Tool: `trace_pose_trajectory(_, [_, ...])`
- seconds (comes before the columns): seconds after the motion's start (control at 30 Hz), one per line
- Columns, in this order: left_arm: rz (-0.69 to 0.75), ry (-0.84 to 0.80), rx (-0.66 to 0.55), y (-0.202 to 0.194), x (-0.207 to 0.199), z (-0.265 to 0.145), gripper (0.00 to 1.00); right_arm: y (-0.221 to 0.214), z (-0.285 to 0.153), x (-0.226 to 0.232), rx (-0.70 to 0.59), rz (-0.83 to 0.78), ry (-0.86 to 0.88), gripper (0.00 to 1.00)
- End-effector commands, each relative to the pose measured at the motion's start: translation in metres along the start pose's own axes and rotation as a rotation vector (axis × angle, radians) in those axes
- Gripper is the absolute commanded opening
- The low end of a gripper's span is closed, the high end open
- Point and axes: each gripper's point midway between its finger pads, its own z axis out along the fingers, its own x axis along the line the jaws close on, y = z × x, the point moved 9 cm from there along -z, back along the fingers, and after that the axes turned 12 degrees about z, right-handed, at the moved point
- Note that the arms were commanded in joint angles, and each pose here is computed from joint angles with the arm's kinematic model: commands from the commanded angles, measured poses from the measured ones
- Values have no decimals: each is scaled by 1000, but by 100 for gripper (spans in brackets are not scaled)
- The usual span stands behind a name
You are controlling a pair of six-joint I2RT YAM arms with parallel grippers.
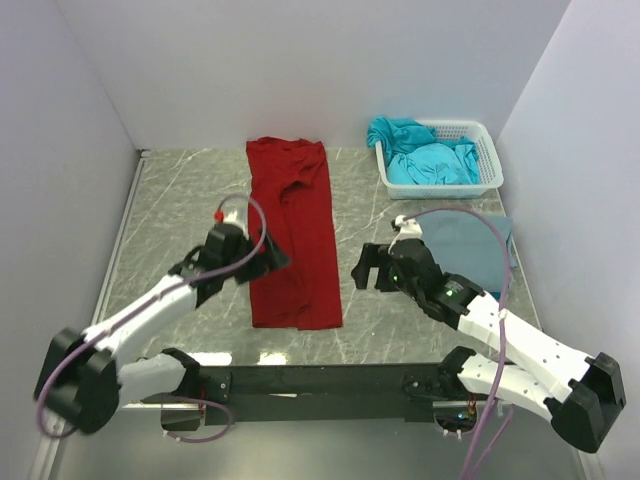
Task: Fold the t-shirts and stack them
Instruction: Fold the tshirt
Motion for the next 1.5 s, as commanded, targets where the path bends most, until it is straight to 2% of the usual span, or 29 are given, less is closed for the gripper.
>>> trace_pose_trajectory(0.0, [-111, 57, 24, -34, 5, -27, 99, -9, -2, 16, 62, 30, 219, 100])
trace_pose_trajectory(0.13, [-159, 112, 143, -77, 22, -44, 99, -32, 5, 10, 195, 20, 264, 100])
trace_pose_trajectory(0.3, [-175, 143, 191, -100, 37, -54, 97, -54, 13, 9, 282, 16, 235, 99])
trace_pose_trajectory(0.43, [-183, 165, 213, -106, 41, -44, 94, -65, 21, 18, 326, 23, 209, 97])
trace_pose_trajectory(0.6, [-171, 206, 213, -100, 40, -33, 84, -80, 35, 19, 377, 14, 112, 91])
trace_pose_trajectory(0.7, [-143, 291, 199, -96, 45, -29, 78, -86, 43, 20, 407, 7, 71, 83])
trace_pose_trajectory(0.77, [-129, 316, 213, -97, 48, -27, 75, -90, 48, 20, 420, 1, 47, 81])
trace_pose_trajectory(0.9, [-102, 316, 227, -92, 43, -22, 70, -93, 54, 22, 432, -2, 21, 73])
trace_pose_trajectory(0.97, [-83, 329, 251, -90, 42, -20, 69, -95, 58, 20, 439, -13, -6, 65])
trace_pose_trajectory(1.07, [-61, 329, 309, -93, 42, -17, 65, -98, 61, 16, 449, -17, -42, 62])
trace_pose_trajectory(1.13, [-51, 346, 357, -97, 44, -17, 61, -100, 63, 14, 458, -20, -60, 55])
trace_pose_trajectory(1.3, [-20, 353, 401, -101, 47, -18, 58, -103, 65, 13, 474, -15, -67, 46])
trace_pose_trajectory(1.47, [-6, 367, 455, -109, 51, -13, 48, -108, 64, 12, 516, -15, -51, 36])
